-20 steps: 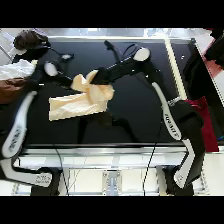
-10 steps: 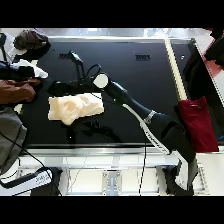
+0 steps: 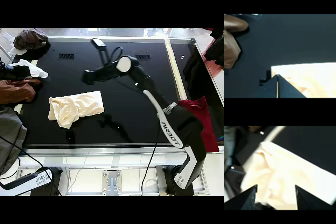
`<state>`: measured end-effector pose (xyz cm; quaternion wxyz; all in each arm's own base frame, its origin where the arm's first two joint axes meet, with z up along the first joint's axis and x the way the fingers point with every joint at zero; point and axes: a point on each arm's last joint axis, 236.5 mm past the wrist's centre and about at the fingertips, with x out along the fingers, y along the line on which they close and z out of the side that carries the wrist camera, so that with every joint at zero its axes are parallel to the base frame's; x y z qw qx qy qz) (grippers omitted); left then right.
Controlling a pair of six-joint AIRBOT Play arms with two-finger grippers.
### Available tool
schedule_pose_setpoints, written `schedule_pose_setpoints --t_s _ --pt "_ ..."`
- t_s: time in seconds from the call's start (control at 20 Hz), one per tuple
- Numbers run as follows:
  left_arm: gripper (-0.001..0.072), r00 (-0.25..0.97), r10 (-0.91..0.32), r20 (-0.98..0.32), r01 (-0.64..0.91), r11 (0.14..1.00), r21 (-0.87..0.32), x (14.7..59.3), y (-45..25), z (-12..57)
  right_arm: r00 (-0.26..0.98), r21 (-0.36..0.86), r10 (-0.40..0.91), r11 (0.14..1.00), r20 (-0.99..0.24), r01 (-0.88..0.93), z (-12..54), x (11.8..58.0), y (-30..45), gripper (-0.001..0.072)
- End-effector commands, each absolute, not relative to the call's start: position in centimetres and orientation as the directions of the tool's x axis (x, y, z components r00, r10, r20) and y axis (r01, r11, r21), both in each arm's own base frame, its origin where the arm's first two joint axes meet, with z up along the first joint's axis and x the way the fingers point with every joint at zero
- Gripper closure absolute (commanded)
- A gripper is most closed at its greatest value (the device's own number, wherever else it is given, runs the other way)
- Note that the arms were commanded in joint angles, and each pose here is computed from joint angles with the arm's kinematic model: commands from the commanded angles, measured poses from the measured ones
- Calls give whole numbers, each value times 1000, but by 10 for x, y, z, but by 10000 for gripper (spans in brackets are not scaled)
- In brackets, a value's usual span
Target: Fold the shirts.
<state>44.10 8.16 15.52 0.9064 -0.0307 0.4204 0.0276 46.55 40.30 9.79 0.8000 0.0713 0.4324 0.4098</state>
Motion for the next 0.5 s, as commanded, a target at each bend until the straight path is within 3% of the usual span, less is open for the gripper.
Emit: schedule_pose_setpoints --t_s 0.0,0.1,0.2,0.25,0.3,0.45 --pt "697 646 24 -763 -76 997 -33 441 81 156 267 487 588 795 -763 -361 34 494 327 176" --pt "697 646 23 -763 -76 997 -34 441 81 156 199 575 619 783 -760 -238 0 498 320 176" --pt "697 648 15 -762 -73 996 -43 441 79 156 101 686 698 716 -709 -126 -29 492 330 174" --pt "697 648 14 -762 -73 996 -44 441 79 156 52 734 738 675 -673 -74 -43 487 337 116" --pt "697 648 14 -762 -73 996 -44 441 79 156 9 766 767 642 -642 -33 -56 481 345 76" --pt "697 648 15 -762 -73 996 -43 441 79 156 -63 803 801 596 -595 10 -83 466 364 77"
